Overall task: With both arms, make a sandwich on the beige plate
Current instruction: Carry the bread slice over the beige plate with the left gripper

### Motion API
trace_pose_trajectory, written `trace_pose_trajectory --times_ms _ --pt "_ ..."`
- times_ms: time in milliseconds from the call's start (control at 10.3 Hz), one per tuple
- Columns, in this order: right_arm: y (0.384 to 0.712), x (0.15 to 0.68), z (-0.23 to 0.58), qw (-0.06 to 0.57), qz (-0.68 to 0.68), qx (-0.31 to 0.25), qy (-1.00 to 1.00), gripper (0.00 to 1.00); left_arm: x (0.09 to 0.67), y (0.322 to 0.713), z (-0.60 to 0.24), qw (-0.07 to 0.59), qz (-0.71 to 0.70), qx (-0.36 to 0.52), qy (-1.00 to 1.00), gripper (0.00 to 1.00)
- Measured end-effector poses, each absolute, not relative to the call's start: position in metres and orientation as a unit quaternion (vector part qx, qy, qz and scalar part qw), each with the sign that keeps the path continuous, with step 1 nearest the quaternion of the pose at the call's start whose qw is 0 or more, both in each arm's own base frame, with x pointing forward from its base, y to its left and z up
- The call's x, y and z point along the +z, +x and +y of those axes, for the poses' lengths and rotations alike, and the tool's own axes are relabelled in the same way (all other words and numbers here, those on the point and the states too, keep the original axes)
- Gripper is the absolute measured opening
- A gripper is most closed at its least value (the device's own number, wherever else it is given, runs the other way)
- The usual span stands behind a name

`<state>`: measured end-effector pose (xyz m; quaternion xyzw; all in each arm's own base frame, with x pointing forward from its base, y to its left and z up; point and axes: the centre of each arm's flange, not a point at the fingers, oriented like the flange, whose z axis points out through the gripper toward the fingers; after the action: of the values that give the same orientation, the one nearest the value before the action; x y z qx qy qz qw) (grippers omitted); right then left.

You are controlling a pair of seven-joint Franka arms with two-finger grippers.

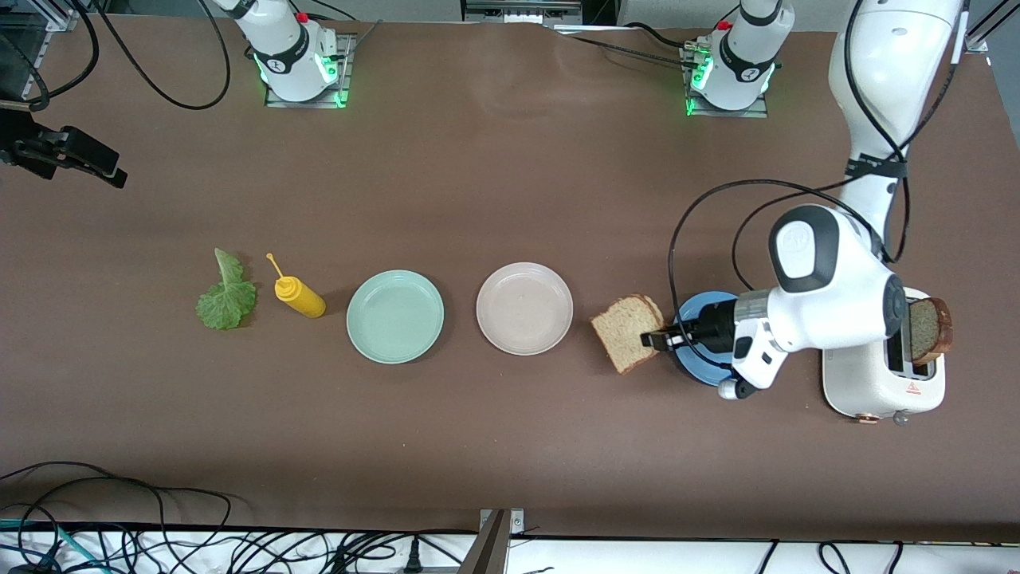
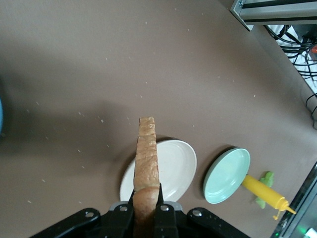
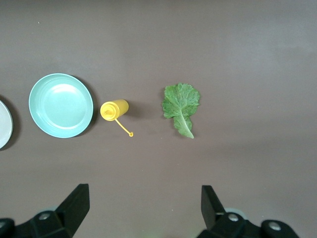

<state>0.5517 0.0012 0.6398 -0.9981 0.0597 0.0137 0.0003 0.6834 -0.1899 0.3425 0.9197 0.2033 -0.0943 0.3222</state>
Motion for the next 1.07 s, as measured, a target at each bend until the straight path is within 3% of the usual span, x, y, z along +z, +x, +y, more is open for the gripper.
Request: trace_pose_trajectory --times_ms 388,1068 --pt "0.552 0.64 0.003 0.0 0.058 0.014 -0.998 1.0 0.328 0.653 -0.247 0.359 0.218 -0.128 0.898 0.1" --pt "0.552 0.64 0.003 0.0 0.058 0.014 -0.998 1.0 0.265 0.62 -0.33 0.338 0.208 -0.113 0.911 0.1"
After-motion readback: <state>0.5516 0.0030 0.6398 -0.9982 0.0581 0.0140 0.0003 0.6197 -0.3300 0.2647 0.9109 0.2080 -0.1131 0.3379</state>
